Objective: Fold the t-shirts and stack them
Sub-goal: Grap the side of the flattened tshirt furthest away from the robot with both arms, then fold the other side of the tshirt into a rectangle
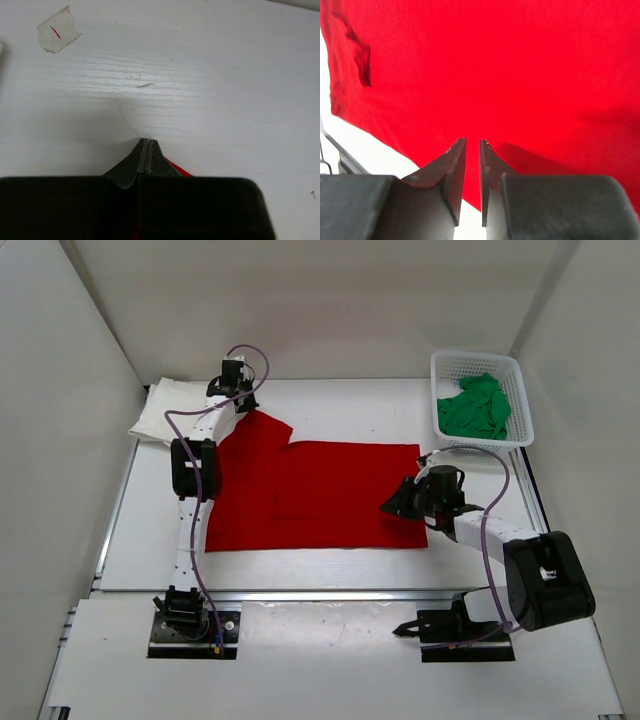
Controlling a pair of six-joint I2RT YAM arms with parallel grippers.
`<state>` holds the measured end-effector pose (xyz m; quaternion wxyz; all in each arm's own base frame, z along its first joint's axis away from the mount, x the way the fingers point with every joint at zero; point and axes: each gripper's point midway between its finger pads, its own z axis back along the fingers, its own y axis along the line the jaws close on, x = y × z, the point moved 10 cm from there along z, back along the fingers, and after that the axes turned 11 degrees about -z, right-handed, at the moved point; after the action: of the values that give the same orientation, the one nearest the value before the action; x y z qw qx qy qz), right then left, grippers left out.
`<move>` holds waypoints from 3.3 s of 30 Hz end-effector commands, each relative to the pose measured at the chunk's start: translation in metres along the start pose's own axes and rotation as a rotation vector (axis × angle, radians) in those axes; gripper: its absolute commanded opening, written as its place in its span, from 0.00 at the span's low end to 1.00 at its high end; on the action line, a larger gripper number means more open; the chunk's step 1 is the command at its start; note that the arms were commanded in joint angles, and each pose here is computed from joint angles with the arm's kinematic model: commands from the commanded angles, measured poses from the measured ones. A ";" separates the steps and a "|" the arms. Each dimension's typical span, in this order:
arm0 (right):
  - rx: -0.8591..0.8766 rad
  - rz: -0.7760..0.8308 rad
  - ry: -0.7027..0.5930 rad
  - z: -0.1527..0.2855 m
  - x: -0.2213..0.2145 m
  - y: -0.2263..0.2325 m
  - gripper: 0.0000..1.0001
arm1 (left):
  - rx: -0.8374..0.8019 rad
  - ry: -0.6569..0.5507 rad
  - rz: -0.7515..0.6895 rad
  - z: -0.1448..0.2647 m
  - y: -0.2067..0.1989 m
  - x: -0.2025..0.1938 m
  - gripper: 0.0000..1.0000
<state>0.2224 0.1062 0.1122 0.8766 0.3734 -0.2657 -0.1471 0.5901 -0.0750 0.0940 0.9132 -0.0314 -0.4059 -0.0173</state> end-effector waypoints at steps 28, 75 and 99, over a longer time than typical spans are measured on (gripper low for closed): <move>-0.631 0.132 -0.352 -0.078 0.206 -0.025 0.33 | -0.320 -0.284 0.239 0.176 -0.023 0.033 0.00; -0.453 0.054 -0.378 -0.009 0.167 -0.003 0.00 | -0.403 -0.325 0.434 0.297 0.029 -0.063 0.00; -0.450 -0.002 -0.320 0.020 0.106 -0.037 0.00 | -0.089 -0.132 0.266 0.354 0.023 -0.186 0.00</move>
<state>0.2941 0.0224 0.1329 0.8910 0.1369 -0.3478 -0.2576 0.2198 -0.0283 0.2154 0.8466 -0.1724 -0.4964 0.0851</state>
